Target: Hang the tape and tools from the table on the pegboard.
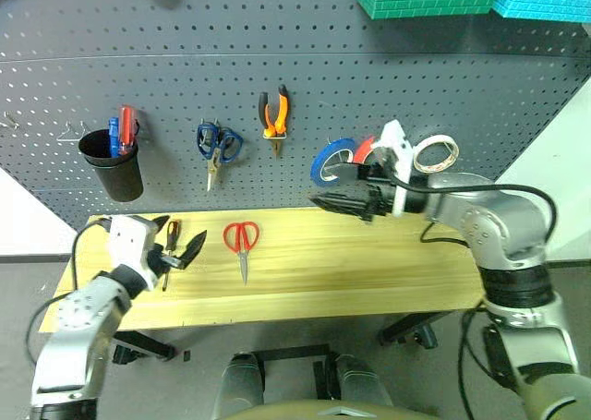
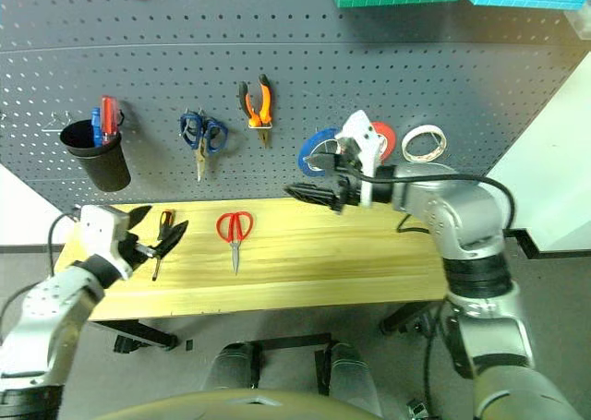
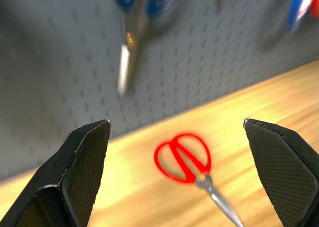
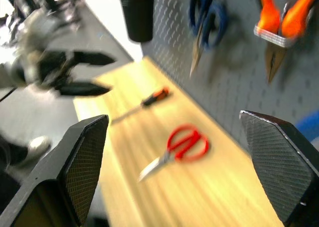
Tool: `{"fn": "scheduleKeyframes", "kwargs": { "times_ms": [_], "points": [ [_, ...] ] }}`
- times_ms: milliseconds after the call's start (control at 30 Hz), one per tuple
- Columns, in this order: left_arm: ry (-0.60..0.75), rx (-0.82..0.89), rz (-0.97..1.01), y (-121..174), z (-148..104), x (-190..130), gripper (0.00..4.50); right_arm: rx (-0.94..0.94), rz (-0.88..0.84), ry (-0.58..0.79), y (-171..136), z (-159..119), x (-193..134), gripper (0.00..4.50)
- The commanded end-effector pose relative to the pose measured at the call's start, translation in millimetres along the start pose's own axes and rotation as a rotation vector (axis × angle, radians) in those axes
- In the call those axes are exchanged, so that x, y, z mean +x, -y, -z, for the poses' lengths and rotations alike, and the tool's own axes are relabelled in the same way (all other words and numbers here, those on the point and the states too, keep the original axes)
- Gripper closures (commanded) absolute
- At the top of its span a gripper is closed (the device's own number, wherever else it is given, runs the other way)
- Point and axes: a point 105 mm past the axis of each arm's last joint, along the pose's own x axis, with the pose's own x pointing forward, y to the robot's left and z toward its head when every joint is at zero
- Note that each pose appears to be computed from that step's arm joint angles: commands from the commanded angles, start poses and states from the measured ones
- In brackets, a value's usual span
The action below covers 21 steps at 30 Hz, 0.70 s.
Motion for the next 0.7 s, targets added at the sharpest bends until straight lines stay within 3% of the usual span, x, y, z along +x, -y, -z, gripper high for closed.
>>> {"fn": "scheduleKeyframes", "kwargs": {
  "times_ms": [33,167,400,700],
  "points": [
    [-0.060,0.028,-0.023,15.2,5.4,7.4,0.00,-0.119,-0.095,-0.032,-3.7,11.7,-9.2,0.05],
    [-0.123,-0.030,-0.014,28.2,13.0,24.0,0.00,-0.174,-0.163,0.006,0.6,17.7,-12.7,0.05],
    [-0.250,-0.074,-0.130,22.4,34.0,46.6,0.00,-0.255,-0.229,-0.117,13.0,38.8,-9.3,0.05],
    [-0.395,-0.086,-0.122,43.0,46.5,66.4,0.00,-0.330,-0.251,-0.189,21.5,35.4,-11.0,0.05]
  ]
}}
